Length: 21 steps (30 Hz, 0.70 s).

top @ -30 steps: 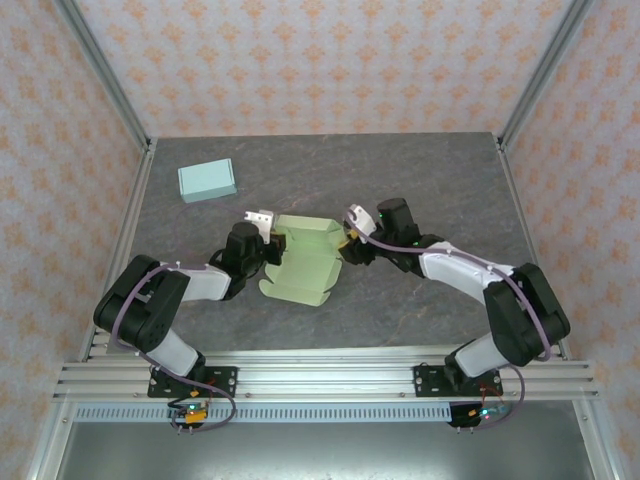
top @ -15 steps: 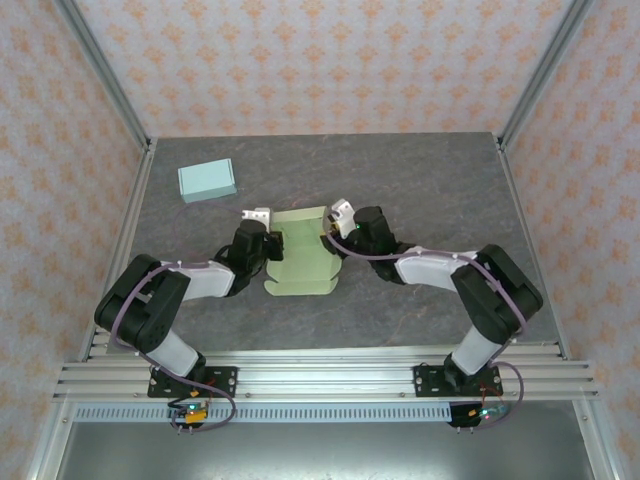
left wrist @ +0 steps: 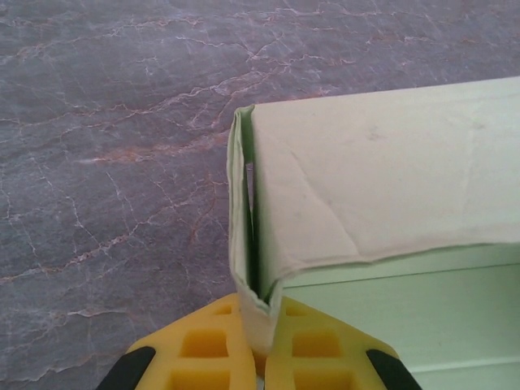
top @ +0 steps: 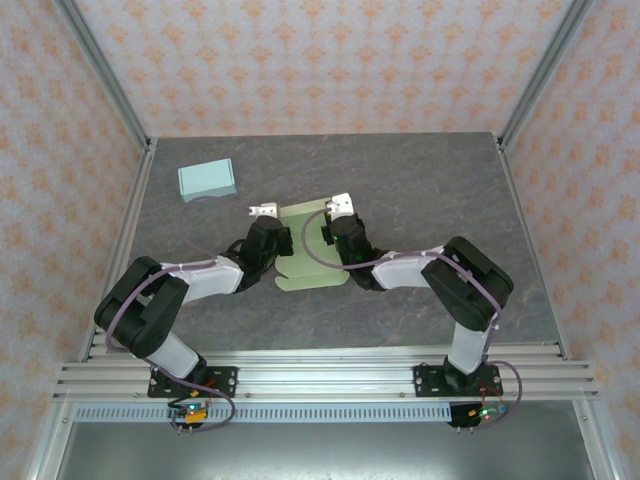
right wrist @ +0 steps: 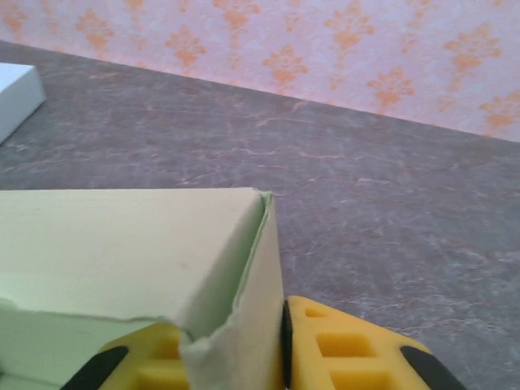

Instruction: Fold the paper box

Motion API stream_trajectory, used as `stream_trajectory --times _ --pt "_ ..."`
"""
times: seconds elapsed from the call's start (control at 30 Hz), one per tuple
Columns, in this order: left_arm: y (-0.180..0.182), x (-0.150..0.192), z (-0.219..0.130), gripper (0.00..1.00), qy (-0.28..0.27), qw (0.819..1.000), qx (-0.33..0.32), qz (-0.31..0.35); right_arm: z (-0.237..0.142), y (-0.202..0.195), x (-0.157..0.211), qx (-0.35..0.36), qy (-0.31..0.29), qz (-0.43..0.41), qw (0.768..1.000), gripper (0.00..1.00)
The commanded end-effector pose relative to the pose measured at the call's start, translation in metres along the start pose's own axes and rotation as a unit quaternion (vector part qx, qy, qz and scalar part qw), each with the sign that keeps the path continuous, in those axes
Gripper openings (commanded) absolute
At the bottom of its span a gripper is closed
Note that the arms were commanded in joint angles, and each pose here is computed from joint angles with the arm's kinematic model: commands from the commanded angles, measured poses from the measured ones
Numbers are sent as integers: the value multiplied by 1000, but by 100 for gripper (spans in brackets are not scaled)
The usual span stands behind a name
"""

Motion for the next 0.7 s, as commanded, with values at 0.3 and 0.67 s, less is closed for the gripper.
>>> stream_trajectory --times 0.3,0.67 --pt "4 -9 -9 0 1 999 -39 -21 8 -40 -14 149 -67 66 984 0" --pt "3 -20 -8 0 7 998 -48 -37 2 -52 7 183 -12 96 978 8"
Point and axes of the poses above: each hand's point on the last joint's axis, 136 mm out from that joint toward the fingers, its own z axis out along the fingers, its own y axis along the line the jaws close on, x = y × z, the point moved 1 cm from there along -z, back along the fingers, and after that the axes turned 15 degrees about z, right-handed, at the moved point
